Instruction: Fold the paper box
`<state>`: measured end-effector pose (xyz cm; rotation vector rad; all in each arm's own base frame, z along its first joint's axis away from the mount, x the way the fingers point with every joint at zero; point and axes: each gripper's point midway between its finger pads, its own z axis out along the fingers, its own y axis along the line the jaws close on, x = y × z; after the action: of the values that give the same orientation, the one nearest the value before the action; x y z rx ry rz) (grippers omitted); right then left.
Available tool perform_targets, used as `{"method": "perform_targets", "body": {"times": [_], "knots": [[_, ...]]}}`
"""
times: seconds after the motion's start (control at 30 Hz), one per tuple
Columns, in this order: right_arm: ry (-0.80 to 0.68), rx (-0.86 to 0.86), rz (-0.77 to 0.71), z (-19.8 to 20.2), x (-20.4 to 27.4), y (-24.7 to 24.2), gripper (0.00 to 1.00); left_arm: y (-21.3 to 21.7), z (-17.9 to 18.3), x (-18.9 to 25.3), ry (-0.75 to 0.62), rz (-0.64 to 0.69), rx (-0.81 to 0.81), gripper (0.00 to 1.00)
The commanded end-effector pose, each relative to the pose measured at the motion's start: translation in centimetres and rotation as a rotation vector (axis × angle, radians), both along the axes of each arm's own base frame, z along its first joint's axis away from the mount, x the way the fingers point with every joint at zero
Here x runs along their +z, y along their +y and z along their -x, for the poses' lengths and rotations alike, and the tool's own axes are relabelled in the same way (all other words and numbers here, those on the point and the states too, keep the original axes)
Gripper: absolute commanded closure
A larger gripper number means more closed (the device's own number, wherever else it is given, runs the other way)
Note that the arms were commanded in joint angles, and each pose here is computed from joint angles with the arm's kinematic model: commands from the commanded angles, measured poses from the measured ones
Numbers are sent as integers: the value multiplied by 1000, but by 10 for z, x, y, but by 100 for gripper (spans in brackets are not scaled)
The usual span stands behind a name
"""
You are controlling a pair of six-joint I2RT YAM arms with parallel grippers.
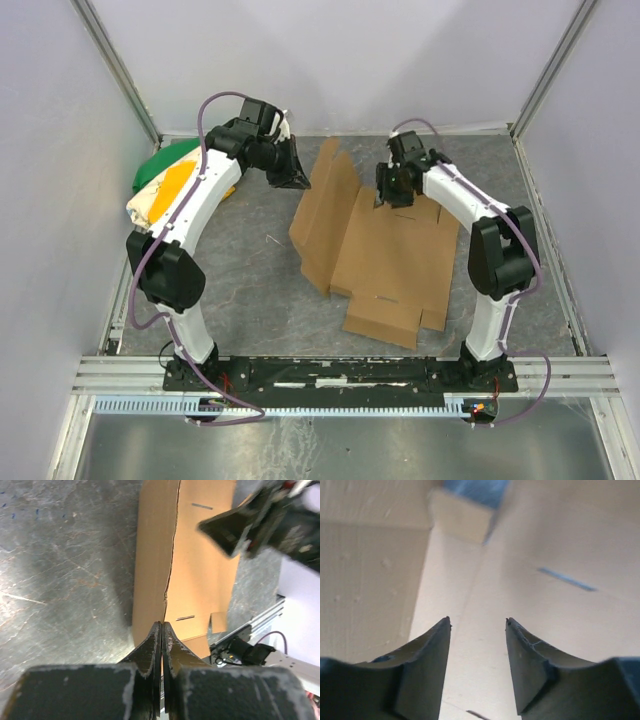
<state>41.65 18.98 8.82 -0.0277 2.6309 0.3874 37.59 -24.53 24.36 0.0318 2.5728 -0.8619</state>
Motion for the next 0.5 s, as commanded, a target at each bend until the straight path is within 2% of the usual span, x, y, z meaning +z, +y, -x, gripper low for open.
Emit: {"method": "perform_targets", "body": {"times": [0.0,0.13,0.3,0.47], "knots": [[-111,-193,290,-25,57,-82,37,20,8,3,-75,-104,-33,97],[-134,-149,357,-50,53,-102,30,20,13,0,-65,-100,-49,97],[-215,60,383,-80,38,-88,30,15,14,10,-82,-64,-58,97],[-277,156,473,-105,26,-94,29,13,14,17,-93,-44,-60,97]]}}
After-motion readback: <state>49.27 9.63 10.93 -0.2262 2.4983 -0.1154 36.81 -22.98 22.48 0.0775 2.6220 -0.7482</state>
